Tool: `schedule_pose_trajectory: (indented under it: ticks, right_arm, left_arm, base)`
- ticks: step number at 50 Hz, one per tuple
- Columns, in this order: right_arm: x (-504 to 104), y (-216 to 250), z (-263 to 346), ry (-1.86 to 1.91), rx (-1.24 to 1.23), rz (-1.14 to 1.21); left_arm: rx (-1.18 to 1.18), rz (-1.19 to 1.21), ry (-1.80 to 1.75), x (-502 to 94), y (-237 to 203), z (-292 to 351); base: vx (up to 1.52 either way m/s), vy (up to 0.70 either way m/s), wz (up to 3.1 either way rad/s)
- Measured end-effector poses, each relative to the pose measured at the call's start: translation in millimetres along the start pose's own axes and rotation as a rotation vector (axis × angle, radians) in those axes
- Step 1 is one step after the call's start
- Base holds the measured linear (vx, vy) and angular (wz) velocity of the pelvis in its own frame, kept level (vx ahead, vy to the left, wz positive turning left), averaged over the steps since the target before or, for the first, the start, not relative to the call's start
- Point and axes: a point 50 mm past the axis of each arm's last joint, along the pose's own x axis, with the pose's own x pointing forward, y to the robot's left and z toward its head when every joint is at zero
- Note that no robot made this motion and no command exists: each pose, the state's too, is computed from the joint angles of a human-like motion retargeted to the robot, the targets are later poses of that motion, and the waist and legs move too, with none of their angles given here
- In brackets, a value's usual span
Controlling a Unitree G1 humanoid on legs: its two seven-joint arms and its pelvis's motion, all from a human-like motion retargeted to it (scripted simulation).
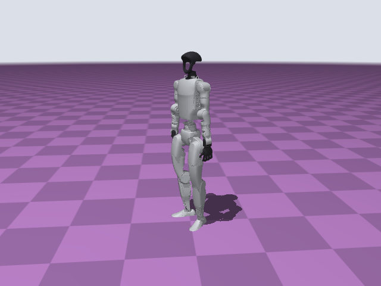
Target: Upper body actions
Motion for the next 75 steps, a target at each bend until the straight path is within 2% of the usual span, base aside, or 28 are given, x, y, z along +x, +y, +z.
schedule_pose_trajectory:
  ticks: [20, 29, 35, 39, 43, 46, 49, 55, 62, 67, 72, 75]
  right_arm:
    - [0.2, -0.8, 1.8, -0.022, 0.026, -0.013]
    - [-6.7, -33.6, 3.7, -0.096, 0.361, -0.132]
    - [-31.6, -103.2, 10.0, -0.270, 0.656, -0.316]
    - [-83.4, -179.7, 24.2, -0.519, 0.710, -0.577]
    - [-177.5, -249.9, 47.4, -0.841, 0.640, -0.904]
    - [-263.6, -281.6, 57.6, -1.062, 0.595, -1.191]
    - [-346.2, -292.9, 57.2, -1.258, 0.590, -1.483]
    - [-482.7, -269.5, 40.5, -1.643, 0.641, -2.020]
    - [-580.1, -196.9, 37.1, -1.930, 0.482, -2.519]
    - [-610.6, -129.1, 35.7, -2.069, 0.214, -2.901]
    - [-611.9, -69.7, 26.2, -2.066, -0.058, -3.363]
    - [-604.6, -49.0, 23.4, -2.151, -0.144, -3.484]
  left_arm:
    - [-0.006, 0.003, -0.003, -0.2, 0.7, 0.9]
    - [-0.025, 0.004, -0.009, -0.6, 2.0, 1.4]
    - [-0.046, 0.013, -0.018, -1.8, 6.0, 3.4]
    - [-0.066, 0.017, -0.023, -2.2, 7.7, 4.0]
    - [-0.079, 0.016, -0.020, -2.2, 7.7, 2.3]
    - [-0.081, 0.017, -0.018, -2.5, 8.4, 2.2]
    - [-0.082, 0.022, -0.021, -3.0, 9.8, 3.8]
    - [-0.069, 0.031, -0.018, -4.0, 13.2, 4.0]
    - [-0.070, 0.041, -0.006, -4.7, 16.3, -0.2]
    - [-0.071, 0.044, 0.000, -5.2, 17.9, -1.6]
    - [-0.067, 0.040, -0.009, -5.2, 17.0, 2.3]
    - [-0.065, 0.037, -0.017, -4.9, 15.7, 4.6]
  base:
    - [0.00, 0.00, 0.00]
    - [0.00, 0.00, 0.00]
    - [0.00, 0.00, 0.00]
    - [0.00, 0.00, 0.00]
    - [0.00, 0.00, 0.00]
    - [0.00, 0.00, 0.00]
    - [0.00, 0.00, 0.00]
    - [0.00, 0.00, 0.00]
    - [0.00, -0.01, 0.01]
    - [0.00, 0.00, 0.00]
    - [0.00, 0.00, 0.00]
    - [0.00, 0.00, 0.00]
